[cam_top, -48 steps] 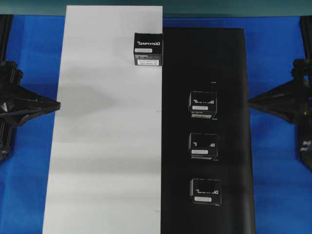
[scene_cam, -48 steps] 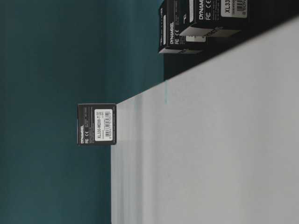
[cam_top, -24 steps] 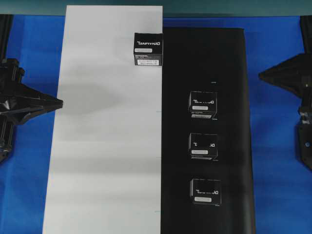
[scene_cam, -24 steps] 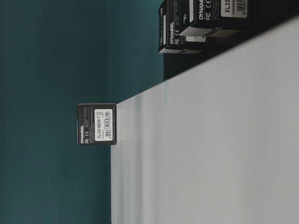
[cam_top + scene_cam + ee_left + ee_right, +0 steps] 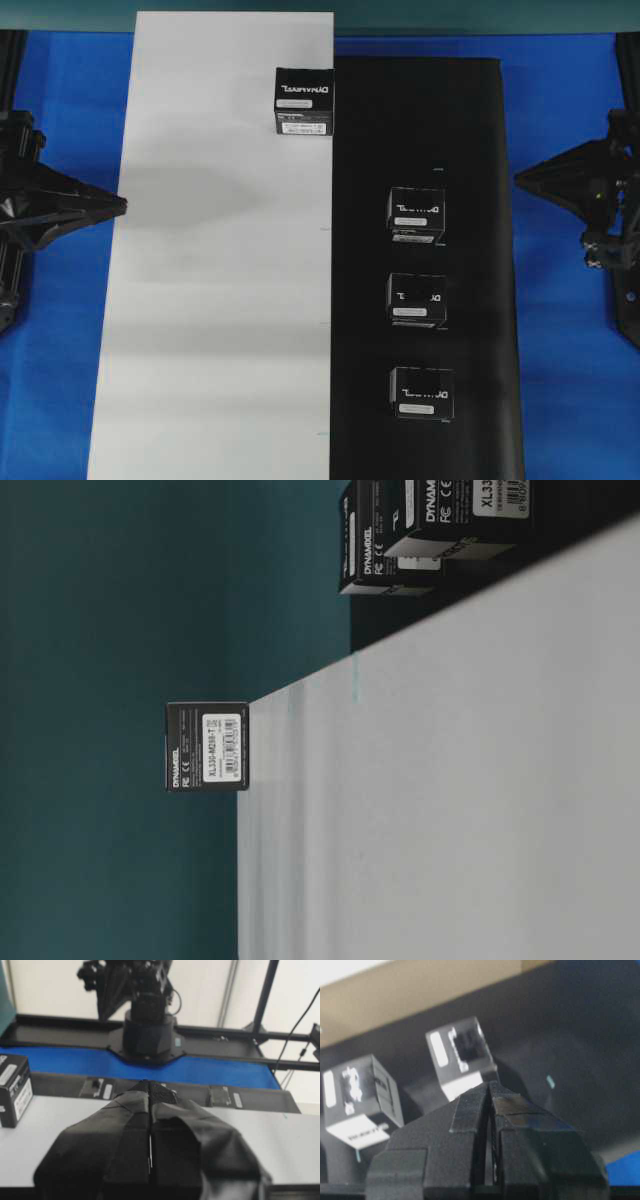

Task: Place the box from the black base onto the white base.
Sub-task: 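Move the right gripper toward the top box on the black base, then lower the open right gripper around the top black-and-white box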

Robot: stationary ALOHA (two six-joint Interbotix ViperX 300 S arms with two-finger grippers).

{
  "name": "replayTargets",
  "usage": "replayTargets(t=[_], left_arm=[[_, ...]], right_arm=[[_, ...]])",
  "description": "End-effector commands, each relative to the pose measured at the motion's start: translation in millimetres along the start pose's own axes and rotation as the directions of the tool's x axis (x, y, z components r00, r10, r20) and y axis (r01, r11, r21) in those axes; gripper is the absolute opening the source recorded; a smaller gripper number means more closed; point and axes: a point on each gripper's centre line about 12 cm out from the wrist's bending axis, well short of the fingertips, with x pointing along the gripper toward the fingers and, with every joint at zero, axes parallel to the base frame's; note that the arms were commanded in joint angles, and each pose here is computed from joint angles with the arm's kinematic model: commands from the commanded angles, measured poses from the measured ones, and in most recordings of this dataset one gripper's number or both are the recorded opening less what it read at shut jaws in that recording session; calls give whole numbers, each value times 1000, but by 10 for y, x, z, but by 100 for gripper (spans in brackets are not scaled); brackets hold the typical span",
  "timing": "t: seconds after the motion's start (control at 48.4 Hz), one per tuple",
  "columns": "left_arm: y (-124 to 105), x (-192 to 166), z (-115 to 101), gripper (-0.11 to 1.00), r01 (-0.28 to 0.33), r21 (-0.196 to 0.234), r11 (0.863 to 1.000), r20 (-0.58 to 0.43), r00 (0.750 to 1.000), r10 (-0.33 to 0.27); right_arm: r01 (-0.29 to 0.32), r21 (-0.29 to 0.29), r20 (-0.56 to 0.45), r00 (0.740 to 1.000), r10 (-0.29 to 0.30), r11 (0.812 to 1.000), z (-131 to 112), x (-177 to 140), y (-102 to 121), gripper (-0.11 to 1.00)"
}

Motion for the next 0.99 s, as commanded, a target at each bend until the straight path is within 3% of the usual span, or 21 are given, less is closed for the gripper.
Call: replayTargets(t=[0.0,0.145,0.31,0.434,0.538,0.62,0.827,0.972], left_arm=[[-4,19,126,-7,0,0,1000,25,1000,0],[-4,20,118,-7,-1,-1,1000,14,1000,1],[-3,29,104,-7,-1,-43,999,6,1000,1],[-5,32,88,-7,-1,-61,998,-6,1000,1],[-2,30,93,-7,-3,-61,998,-8,1000,2],[-2,30,93,-7,-3,-60,998,-8,1000,2],[-2,33,96,-7,-3,-61,998,-8,1000,2],[1,34,102,-7,-4,-63,998,-6,1000,4]], right_arm=[[2,0,3,1000,-2,1000,-58,17,-13,5],[9,-32,-17,1000,-9,999,-105,31,-26,9],[16,-47,-153,988,-23,999,-305,115,-53,22],[4,-91,-222,975,-25,996,-387,164,-47,54],[-7,-153,-205,979,-24,988,-361,211,-41,83],[-11,-194,-183,983,-25,981,-294,252,-36,97],[-32,-300,-206,978,-32,953,-282,392,-38,99],[-54,-339,-234,972,-29,939,-273,519,-11,99]])
